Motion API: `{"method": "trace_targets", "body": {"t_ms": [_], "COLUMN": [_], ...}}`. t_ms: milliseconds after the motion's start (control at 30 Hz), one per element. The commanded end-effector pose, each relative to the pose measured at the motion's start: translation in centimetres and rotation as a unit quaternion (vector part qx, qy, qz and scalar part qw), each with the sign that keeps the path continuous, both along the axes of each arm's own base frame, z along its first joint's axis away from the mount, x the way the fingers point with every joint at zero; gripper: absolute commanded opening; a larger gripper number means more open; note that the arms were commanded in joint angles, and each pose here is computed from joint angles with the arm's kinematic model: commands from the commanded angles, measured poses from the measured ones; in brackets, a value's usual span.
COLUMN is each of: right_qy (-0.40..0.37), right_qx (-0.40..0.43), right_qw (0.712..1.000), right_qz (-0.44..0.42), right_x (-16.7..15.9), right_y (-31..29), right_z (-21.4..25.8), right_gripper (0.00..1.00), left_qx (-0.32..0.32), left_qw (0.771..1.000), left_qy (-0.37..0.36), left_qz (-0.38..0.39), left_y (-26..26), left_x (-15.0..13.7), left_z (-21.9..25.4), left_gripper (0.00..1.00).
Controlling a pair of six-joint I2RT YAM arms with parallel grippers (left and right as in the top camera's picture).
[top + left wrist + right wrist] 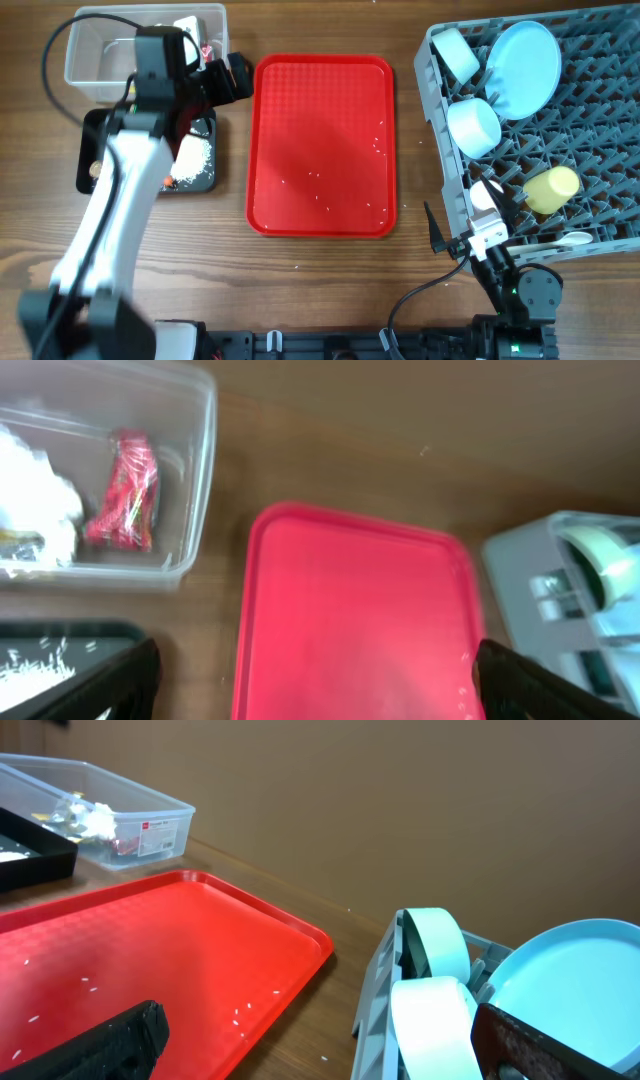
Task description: Sort waste into correct bins and load items into the dishwasher rack
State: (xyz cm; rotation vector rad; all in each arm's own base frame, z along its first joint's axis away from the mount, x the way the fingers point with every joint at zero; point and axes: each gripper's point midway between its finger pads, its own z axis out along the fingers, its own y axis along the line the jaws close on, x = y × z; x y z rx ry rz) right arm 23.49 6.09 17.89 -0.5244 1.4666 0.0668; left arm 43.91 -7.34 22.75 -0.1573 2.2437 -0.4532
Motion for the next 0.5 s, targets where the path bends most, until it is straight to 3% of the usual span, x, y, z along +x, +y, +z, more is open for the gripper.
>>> {"method": "trace_targets", "body": {"t_ms": [0, 467], "right_qy": [-0.013, -0.013], "right_qx": [-0.008, -0.009], "right_qw": [1.000, 1.000], "right_qz": [-0.005, -0.005], "right_x": [0.0, 0.0], "right_y": [-0.1, -0.1], "right_z": [0.4, 0.4], "right_gripper": [1.00, 1.00], "left_qx": [0.027, 0.021], "left_qw": [0.998, 0.978], "left_qy": [-0.048, -0.197], "left_qz": [0.014, 0.068], "left_y": [1.7, 5.6], "left_x": [-3.5, -15.8], "left_z": [1.2, -3.5], "left_gripper": [1.00, 1.00]}}
